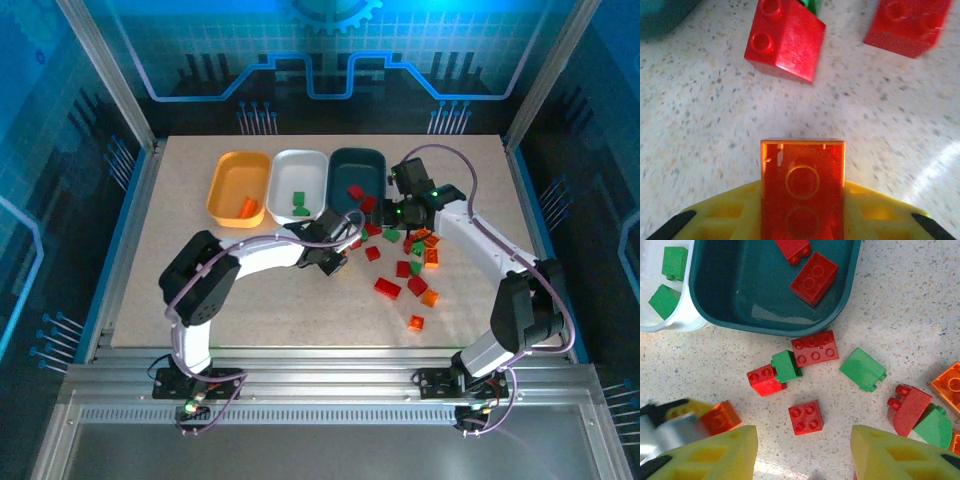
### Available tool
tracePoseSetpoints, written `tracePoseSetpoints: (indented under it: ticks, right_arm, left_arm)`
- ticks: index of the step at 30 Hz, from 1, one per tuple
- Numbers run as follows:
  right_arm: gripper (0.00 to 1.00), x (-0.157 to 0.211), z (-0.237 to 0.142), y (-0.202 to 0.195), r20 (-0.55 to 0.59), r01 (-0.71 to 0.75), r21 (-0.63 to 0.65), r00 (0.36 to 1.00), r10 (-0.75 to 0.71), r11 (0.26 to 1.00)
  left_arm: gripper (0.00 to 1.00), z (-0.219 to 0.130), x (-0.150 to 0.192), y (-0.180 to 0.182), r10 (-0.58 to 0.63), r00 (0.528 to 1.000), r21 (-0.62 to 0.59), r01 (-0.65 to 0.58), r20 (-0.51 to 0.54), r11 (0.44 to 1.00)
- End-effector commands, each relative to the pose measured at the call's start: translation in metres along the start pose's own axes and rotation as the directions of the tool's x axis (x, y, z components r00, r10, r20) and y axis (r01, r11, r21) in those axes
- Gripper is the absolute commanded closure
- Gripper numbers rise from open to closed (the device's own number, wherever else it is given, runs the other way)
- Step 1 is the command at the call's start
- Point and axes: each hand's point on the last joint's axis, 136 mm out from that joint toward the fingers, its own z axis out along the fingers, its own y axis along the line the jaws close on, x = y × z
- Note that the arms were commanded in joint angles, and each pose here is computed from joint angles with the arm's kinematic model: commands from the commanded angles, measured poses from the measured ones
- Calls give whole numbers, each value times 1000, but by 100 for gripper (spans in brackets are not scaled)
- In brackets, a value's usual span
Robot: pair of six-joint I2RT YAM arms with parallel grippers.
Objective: Sort the legos into containers by color
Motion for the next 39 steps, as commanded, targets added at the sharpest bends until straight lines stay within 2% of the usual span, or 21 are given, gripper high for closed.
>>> tracePoseSetpoints:
  ticks: [1, 4, 8, 10, 12, 14, 17, 20, 23, 26, 28, 33, 37, 39]
  right_arm:
    - [47, 0, -5, -3, 17, -17, -16, 1000, 17, 1000]
    - [47, 5, -1, -9, 8, -29, -1, 1000, 29, 1000]
    - [47, 12, 6, -19, -5, -60, 19, 998, 60, 998]
    - [47, 15, 9, -23, -7, -74, 22, 997, 74, 997]
    - [47, 17, 11, -25, -8, -83, 17, 997, 83, 996]
    - [47, 19, 12, -26, -11, -86, 12, 996, 86, 996]
    - [47, 19, 13, -29, -11, -86, 17, 996, 86, 996]
    - [48, 20, 13, -33, -15, -89, 19, 996, 90, 996]
    - [47, 22, 13, -39, -21, -94, 32, 995, 95, 995]
    - [47, 30, 16, -44, -42, -88, 49, 995, 90, 995]
    - [47, 39, 23, -45, -71, -81, 49, 994, 85, 995]
    - [46, 56, 39, -34, -125, -22, 30, 992, 25, 999]
    - [46, 61, 49, -17, -156, 64, 15, 986, -60, 998]
    - [45, 63, 56, -11, -179, 110, 40, 979, -101, 993]
  left_arm:
    - [73, -44, -9, 13, -61, 996, -58, 65, 68, 996]
    - [74, -78, -19, 38, -148, 977, -110, 165, 154, 980]
    - [74, -121, -30, 103, -350, 904, -133, 389, 245, 912]
    - [75, -133, -24, 150, -491, 829, -152, 539, 269, 828]
    - [75, -136, -4, 199, -662, 705, -143, 704, 255, 695]
    - [77, -134, 11, 234, -771, 594, -129, 804, 230, 581]
    - [75, -115, 30, 265, -846, 505, -115, 863, 173, 492]
    - [76, -90, 45, 283, -871, 481, -171, 870, 96, 462]
    - [78, -70, 57, 299, -901, 431, -194, 890, 56, 413]
    - [77, -56, 58, 307, -931, 363, -134, 925, 43, 355]
    - [73, -50, 58, 310, -939, 342, -119, 934, 41, 336]
    - [59, -42, 57, 313, -941, 336, -116, 936, 29, 331]
    - [35, -48, 49, 311, -942, 335, -82, 940, 34, 331]
    - [27, -61, 36, 309, -939, 340, -34, 940, 49, 339]
